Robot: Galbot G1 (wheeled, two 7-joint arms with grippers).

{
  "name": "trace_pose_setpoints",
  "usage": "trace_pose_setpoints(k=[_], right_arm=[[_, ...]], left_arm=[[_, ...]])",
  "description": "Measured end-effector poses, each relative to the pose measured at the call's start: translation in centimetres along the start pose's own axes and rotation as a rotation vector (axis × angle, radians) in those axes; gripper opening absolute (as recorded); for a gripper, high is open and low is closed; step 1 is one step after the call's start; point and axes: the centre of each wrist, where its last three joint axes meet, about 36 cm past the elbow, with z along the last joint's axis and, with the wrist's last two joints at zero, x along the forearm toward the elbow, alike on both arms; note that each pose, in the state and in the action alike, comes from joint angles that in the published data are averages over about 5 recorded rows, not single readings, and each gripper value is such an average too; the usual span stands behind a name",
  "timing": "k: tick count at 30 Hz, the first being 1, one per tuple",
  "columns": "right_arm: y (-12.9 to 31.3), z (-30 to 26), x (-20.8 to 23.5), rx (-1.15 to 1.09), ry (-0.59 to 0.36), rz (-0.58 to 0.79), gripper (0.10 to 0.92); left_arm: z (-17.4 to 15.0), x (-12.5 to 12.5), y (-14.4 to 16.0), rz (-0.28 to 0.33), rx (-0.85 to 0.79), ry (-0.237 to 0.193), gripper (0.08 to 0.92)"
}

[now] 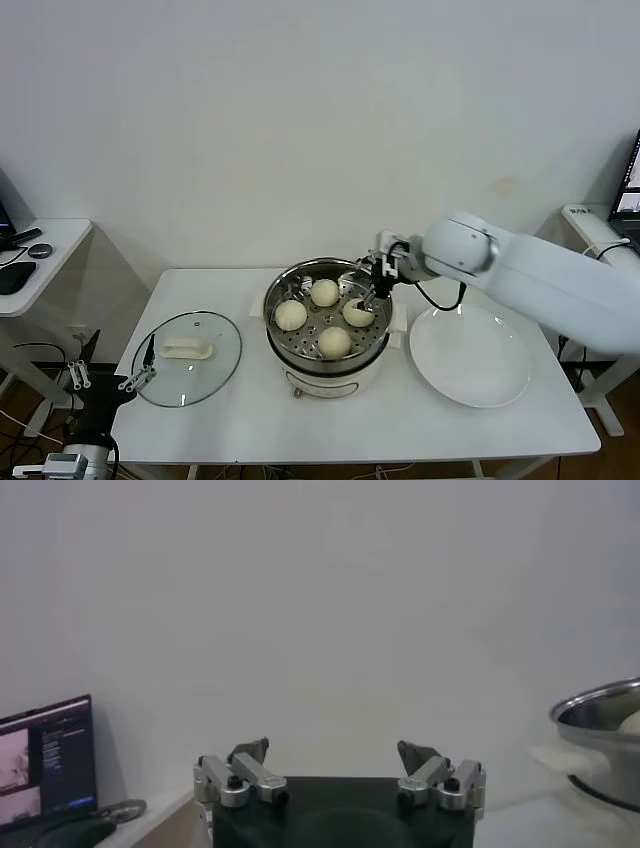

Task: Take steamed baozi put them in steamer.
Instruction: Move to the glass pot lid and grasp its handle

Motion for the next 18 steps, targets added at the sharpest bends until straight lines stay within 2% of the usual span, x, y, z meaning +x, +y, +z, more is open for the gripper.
trace_pose_setpoints(k=[13, 18], right_arm=[[9.8, 9.4, -1.5, -0.184, -0.421, 0.347, 0.823], [14.4, 11.9, -2.6, -0.264, -0.543, 0.484, 0.823]], left_arm=[[0.6, 0.6, -2.0, -0.010, 0.024, 0.002, 0.823], [1.3, 1.1, -3.1, -0.018, 0.019, 0.007, 0.823]])
